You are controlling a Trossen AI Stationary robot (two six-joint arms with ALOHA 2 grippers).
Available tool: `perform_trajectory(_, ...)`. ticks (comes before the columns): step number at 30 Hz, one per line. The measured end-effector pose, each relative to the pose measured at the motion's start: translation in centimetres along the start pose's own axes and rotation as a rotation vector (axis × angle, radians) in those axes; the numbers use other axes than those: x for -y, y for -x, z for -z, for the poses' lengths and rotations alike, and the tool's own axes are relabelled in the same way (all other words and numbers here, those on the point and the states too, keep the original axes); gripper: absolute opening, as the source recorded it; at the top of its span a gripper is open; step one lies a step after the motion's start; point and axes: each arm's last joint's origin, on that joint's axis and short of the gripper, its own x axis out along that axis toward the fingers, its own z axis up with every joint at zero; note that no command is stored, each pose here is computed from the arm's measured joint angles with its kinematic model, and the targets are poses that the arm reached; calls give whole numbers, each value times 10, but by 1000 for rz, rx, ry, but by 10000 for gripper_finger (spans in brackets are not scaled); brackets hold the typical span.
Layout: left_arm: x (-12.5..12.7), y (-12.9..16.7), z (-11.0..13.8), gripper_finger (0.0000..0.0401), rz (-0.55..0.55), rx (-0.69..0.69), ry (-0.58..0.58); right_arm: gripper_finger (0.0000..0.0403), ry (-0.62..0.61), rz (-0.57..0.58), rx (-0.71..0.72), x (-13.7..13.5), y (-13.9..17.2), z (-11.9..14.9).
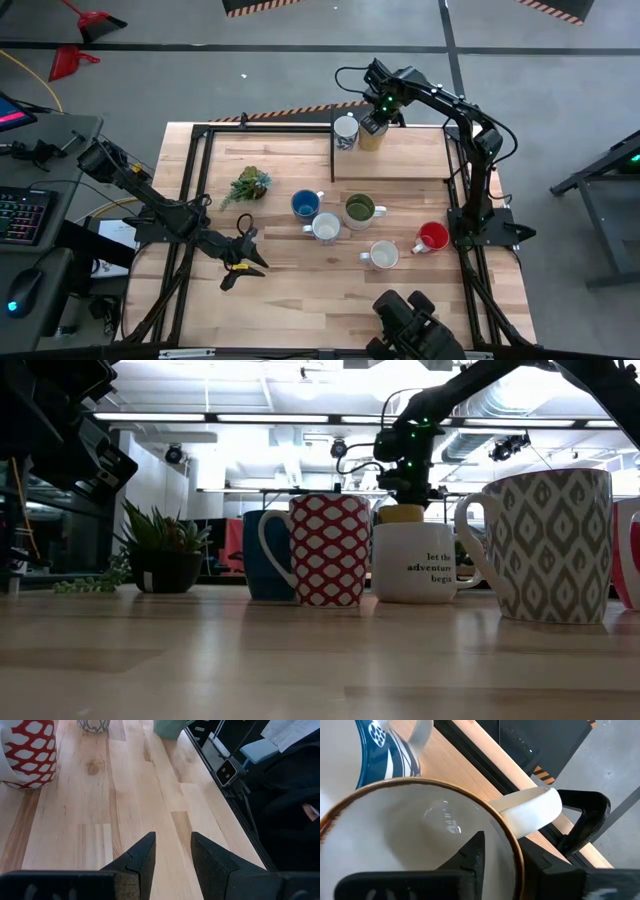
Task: Place coffee mugs
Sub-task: Put the yellow mug on the shelf, then put the white green mug on the shelf
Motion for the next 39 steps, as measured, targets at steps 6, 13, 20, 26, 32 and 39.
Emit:
perform_trajectory(6,0,0,0,113,0,0,0,88,1,0,-13,0,0,1)
perform_trajectory(13,0,0,0,113,-1,0,0,92,10,2,11,0,20,-5)
perform_trajectory(20,-1,0,0,113,-20,9,-21,92,44,-7,7,-14,46,-7)
perform_trajectory(26,-2,0,-1,113,-57,23,-61,92,118,-25,34,-40,63,-8)
perform_trajectory(32,-2,0,-1,113,-57,23,-53,92,209,-72,43,-84,76,-4)
perform_trajectory(39,-2,0,-1,113,-70,28,-53,92,396,-121,10,-148,83,16)
